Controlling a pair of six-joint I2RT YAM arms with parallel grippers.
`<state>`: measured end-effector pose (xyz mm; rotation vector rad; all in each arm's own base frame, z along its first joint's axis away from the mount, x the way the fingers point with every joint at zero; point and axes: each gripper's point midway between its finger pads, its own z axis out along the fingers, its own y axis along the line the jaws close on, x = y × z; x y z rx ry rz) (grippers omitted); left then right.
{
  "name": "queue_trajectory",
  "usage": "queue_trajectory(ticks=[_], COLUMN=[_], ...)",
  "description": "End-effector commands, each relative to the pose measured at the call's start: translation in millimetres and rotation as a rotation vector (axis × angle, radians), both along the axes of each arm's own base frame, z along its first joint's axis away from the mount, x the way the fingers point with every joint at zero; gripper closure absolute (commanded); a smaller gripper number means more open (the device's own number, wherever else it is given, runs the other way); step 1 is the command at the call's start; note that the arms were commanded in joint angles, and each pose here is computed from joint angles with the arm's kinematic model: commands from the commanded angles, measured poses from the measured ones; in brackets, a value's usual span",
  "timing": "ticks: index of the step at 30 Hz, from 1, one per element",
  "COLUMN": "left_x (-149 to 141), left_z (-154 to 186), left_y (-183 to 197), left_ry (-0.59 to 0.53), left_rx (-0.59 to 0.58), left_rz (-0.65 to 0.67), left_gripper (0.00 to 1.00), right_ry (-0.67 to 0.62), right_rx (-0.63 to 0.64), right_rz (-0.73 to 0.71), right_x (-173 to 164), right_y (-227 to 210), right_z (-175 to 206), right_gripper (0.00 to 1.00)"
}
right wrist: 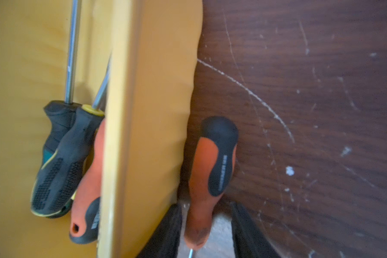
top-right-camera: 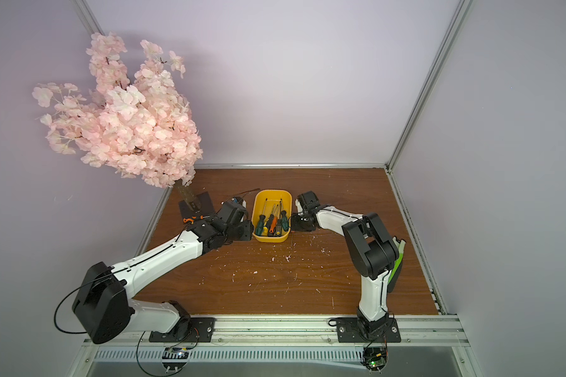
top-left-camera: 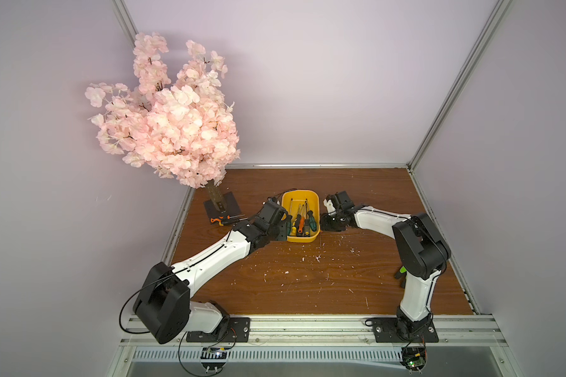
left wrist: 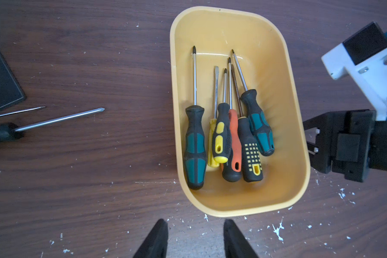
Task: Put the screwdriver on the desktop into the storage box
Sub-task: Pick up the screwdriver from the center of the board.
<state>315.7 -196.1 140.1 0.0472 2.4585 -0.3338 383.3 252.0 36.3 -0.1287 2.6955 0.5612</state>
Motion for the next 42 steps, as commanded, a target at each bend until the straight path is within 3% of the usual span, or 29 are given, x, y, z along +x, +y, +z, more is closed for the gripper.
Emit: queue_trajectory(ticks=[1, 4, 6, 8, 13, 17, 31, 34, 36, 42], left_x=[-0.2, -0.4, -0.4, 0.0, -0.3, -0.2, -0.9, -0.8, -0.2, 3.3], left_z=[2.1, 1.8, 2.2, 2.7, 2.5, 4.5, 16.0, 15.6, 15.6, 21.6], left_y=[8.0, 8.0, 7.9, 8.0, 7.6, 6.1, 10.2, 9.7, 9.1, 7.8], left_ry=[-0.011, -0.011, -0.012, -0.014, -0.014, -0.016, -0.045, -0.044, -0.046, -0.067], left_rx=[0.000, 0.000, 0.000, 0.000, -0.002, -0.008, -0.001, -0.001, 0.001, 0.001], left_rz=[0.029, 0.028, 0.025, 0.025, 0.022, 0.018, 0.018, 0.015, 0.011, 0.007], left_gripper=[0.55, 0.55, 0.55, 0.55, 0.55, 0.55, 0.55, 0.55, 0.55, 0.55], right_ry=[-0.034, -0.036, -0.031, -0.026, -0.017, -0.010, -0.005, -0.007, -0.007, -0.029], right_rx=[-0.072, -0.130, -0.165, -0.186, -0.211, -0.211, -0.363, -0.410, -0.417, -0.401], right_rz=[0.019, 0.019, 0.019, 0.018, 0.013, 0.012, 0.021, 0.022, 0.034, 0.039], right_x=[2.3, 1.6, 0.1, -1.8, -7.6, -10.1, -21.6, -22.8, -23.3, -21.5], right_y=[1.4, -5.0, -10.4, -15.3, -22.3, -23.1, -43.1, -51.3, -51.3, -48.9], right_z=[4.5, -0.6, -4.5, -7.0, -12.5, -16.9, -30.7, -33.7, -34.0, -24.6], right_gripper=[0.59, 0.60, 0.69, 0.71, 0.71, 0.66, 0.69, 0.74, 0.83, 0.86])
